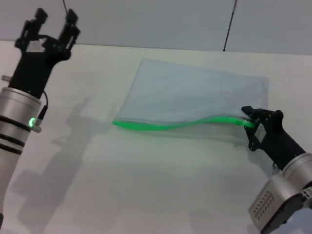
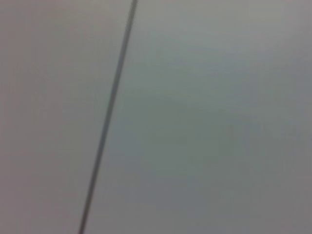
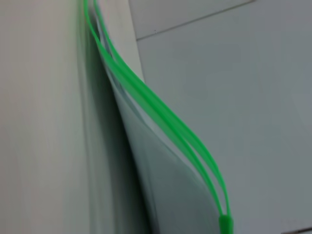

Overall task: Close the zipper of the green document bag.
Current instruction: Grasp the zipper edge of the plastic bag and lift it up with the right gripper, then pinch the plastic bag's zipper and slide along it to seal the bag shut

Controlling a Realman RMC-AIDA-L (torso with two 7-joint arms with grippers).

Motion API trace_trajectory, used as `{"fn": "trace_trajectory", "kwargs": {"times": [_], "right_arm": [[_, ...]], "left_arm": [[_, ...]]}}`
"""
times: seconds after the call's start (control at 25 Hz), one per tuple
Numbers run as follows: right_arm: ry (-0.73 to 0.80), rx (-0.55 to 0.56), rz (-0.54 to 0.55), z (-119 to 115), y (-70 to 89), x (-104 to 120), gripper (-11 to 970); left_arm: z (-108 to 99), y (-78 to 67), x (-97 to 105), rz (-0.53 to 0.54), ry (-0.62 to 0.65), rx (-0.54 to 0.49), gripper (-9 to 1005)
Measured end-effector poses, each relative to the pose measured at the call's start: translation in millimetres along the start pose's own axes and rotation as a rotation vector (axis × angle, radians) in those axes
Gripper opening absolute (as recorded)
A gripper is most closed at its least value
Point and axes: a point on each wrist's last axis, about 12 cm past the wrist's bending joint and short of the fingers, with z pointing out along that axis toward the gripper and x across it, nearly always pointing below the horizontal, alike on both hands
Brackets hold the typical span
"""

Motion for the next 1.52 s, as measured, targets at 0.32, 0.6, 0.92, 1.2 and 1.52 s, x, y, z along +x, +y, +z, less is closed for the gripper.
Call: {"fn": "trace_trajectory", "kwargs": {"times": [0.32, 0.6, 0.92, 1.2, 1.52], "right_arm": [[-0.049, 0.014, 0.006, 15, -10.2, -13, 47], [-0.071, -0.001, 0.001, 22, -12.8, -18, 48], [-0.083, -0.005, -0.001, 28, -16.3, -22, 47], [-0.106, -0.004, 0.0, 32, -18.6, -29, 47], [-0.124, -0.006, 0.0, 33, -18.6, -33, 47]], "left_arm": [[21, -22.8, 14, 0.139, 0.13, 0.207, 768], [22, -42.3, 26, 0.292, 0.192, 0.361, 768], [18, -77.7, 43, 0.44, 0.257, 0.619, 768], [9, -94.2, 55, 0.606, 0.281, 0.71, 768], [8, -101.3, 58, 0.715, 0.256, 0.734, 768]]}}
